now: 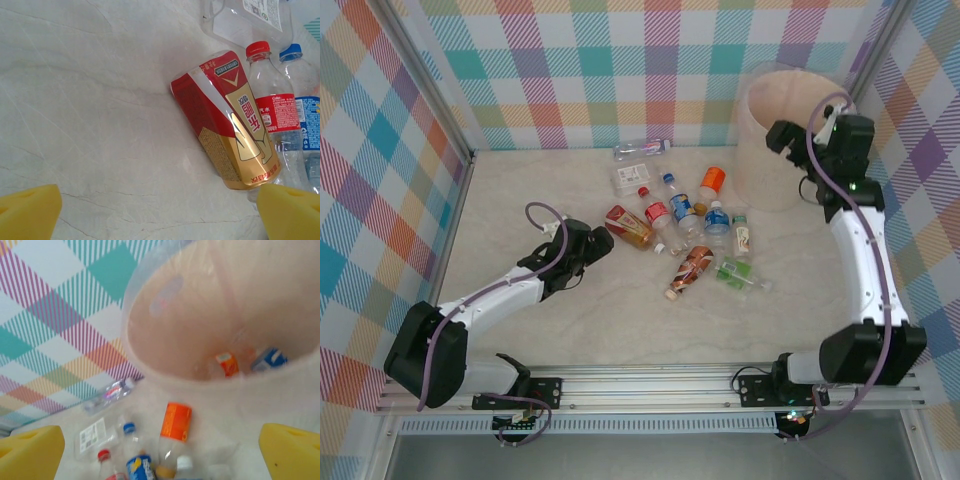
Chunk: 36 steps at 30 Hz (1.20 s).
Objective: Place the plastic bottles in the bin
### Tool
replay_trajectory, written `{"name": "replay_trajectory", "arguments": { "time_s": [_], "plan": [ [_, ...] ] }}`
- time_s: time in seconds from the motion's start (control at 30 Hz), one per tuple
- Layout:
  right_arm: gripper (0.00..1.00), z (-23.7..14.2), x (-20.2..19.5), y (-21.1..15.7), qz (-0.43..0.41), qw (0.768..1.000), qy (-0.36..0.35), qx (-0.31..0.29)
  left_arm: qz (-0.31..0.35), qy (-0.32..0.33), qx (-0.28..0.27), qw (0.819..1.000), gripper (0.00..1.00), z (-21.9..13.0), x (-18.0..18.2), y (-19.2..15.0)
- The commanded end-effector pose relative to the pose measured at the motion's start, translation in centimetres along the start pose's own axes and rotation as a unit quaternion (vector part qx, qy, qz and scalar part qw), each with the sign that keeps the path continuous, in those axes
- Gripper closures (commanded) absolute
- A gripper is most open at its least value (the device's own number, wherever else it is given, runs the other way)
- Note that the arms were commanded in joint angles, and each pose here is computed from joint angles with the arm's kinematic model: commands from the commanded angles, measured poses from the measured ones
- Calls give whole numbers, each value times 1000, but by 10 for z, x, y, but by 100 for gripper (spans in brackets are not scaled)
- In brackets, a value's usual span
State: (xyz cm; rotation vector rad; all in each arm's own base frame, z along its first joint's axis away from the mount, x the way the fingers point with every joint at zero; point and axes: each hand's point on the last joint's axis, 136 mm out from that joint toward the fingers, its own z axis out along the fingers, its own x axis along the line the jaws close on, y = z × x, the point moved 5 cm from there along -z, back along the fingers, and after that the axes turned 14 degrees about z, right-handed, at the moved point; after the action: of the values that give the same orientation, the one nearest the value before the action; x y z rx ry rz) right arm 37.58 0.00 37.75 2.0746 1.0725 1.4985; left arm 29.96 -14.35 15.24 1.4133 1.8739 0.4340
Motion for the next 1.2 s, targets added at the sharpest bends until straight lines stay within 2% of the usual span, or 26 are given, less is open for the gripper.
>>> {"name": "replay_trajectory", "arguments": {
  "time_s": [0.0,0.17,0.3,0.4,0.83,1.0,1.17],
  "plan": [
    [0,-11,-15,-26,27,999,2,22,-15,-7,-9,1000,0,4,1,3],
    [0,-10,-54,-93,66,990,-24,126,-18,-11,-6,1000,0,9,0,4],
    [0,-4,-91,-144,108,968,-79,212,-21,-17,0,1000,0,14,-2,2],
    [0,1,-105,-176,137,950,-87,267,-21,-23,6,999,0,16,-4,0],
    [0,14,-128,-248,44,929,-164,330,-19,-20,16,999,0,20,-3,-4],
    [0,-4,-124,-270,38,909,-179,375,-16,-16,19,1000,0,20,-2,-5],
    [0,-28,-121,-286,45,901,-186,390,-15,-10,23,1000,0,23,0,-8]
  ]
}}
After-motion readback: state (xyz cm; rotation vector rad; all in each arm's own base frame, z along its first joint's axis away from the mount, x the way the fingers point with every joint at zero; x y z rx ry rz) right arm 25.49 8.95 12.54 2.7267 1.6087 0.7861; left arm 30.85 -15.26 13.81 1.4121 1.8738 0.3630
